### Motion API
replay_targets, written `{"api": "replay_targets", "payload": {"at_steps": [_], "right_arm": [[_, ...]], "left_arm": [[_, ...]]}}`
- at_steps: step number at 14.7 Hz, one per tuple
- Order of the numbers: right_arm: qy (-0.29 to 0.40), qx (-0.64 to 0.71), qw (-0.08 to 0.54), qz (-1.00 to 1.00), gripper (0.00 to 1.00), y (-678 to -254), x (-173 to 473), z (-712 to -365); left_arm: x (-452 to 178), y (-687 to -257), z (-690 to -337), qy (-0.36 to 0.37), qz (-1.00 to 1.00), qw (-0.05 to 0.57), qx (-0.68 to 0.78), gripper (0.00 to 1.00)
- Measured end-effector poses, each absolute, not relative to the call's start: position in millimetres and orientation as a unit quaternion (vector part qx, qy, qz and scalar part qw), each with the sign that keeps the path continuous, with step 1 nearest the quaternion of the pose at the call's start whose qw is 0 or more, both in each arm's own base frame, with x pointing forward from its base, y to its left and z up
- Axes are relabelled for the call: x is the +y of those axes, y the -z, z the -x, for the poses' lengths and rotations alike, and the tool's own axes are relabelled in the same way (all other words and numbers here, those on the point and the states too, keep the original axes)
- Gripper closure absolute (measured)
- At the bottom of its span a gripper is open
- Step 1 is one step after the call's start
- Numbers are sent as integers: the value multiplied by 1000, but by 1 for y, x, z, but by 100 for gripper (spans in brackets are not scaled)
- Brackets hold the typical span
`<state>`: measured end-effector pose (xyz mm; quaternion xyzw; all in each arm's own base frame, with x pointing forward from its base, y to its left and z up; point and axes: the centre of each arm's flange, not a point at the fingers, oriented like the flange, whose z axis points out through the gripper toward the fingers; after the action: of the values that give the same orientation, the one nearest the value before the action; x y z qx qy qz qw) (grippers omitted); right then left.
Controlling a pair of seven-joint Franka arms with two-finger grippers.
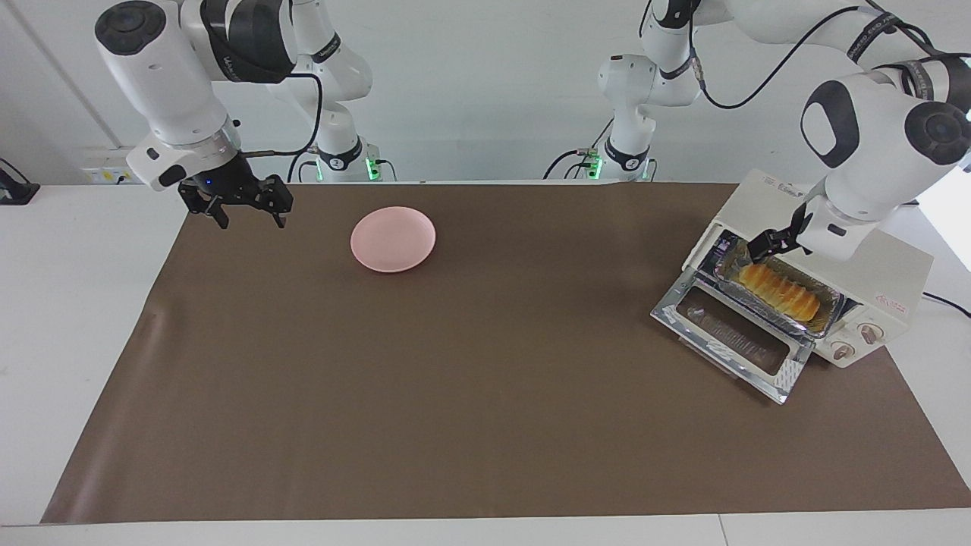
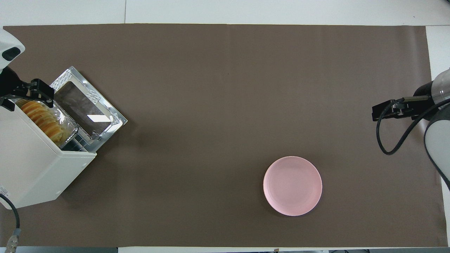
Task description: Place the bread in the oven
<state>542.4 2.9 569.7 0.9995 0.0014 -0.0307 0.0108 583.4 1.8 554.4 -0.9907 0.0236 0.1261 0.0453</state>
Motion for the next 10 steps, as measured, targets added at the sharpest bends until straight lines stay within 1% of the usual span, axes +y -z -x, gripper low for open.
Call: {"api": "replay_targets", "payload": {"at_steps": [3, 7, 10], "right_arm": [[31, 1, 11, -999, 0, -570, 3, -542], [31, 1, 11, -999, 0, -570, 3, -542], [31, 1, 11, -999, 0, -570, 3, -542]], "left_arm": [[-14, -570, -564, -125, 991, 35, 45, 0], [-7, -573, -541, -128, 990, 23, 47, 0], [6, -575, -543, -106, 993, 21, 37, 0]]}}
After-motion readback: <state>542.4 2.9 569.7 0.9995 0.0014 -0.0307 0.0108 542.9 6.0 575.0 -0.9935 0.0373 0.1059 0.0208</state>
